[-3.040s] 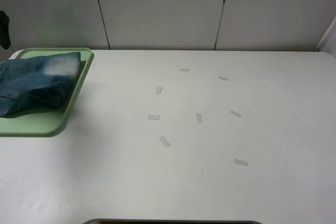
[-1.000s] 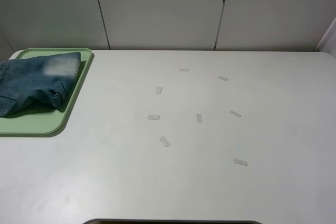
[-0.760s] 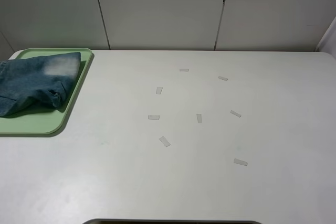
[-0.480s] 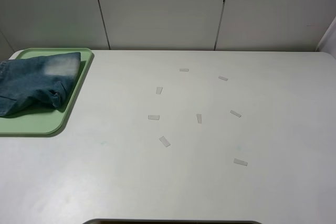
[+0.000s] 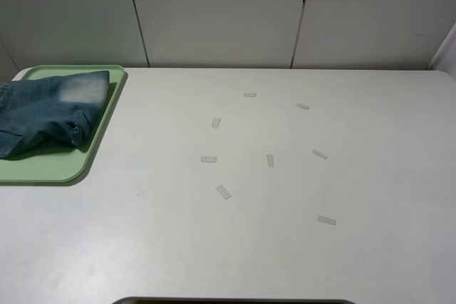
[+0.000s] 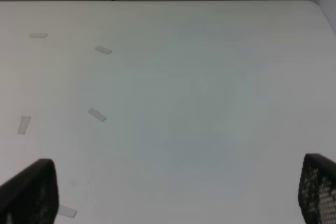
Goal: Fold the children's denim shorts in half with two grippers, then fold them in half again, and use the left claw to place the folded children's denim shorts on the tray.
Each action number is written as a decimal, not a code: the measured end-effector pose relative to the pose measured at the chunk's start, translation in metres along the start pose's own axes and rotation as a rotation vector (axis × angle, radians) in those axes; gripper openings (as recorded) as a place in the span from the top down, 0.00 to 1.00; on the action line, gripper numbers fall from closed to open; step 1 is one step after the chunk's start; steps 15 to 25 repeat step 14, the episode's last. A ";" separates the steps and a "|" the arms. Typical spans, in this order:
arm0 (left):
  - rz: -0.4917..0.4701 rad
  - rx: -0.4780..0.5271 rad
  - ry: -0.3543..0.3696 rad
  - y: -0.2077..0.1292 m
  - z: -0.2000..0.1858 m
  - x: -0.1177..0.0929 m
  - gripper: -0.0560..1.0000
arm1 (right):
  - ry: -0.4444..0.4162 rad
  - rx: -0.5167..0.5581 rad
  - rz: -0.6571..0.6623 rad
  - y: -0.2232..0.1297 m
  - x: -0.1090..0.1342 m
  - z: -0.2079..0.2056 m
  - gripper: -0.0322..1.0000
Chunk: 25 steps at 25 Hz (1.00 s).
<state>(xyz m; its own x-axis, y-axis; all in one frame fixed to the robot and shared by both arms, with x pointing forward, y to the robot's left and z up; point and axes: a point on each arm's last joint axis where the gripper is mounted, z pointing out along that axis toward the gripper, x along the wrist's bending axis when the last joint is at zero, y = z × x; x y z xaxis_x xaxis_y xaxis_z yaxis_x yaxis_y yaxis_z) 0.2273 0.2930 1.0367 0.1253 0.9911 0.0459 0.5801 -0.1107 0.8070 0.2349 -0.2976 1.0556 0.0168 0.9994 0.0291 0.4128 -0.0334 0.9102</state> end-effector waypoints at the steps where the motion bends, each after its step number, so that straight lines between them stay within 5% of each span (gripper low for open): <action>1: 0.000 0.000 0.000 0.000 0.000 0.000 0.01 | 0.000 0.000 0.000 0.000 0.000 0.000 0.30; 25: 0.000 0.000 0.000 0.000 0.000 0.000 0.01 | 0.000 0.000 0.000 0.000 0.000 0.000 0.30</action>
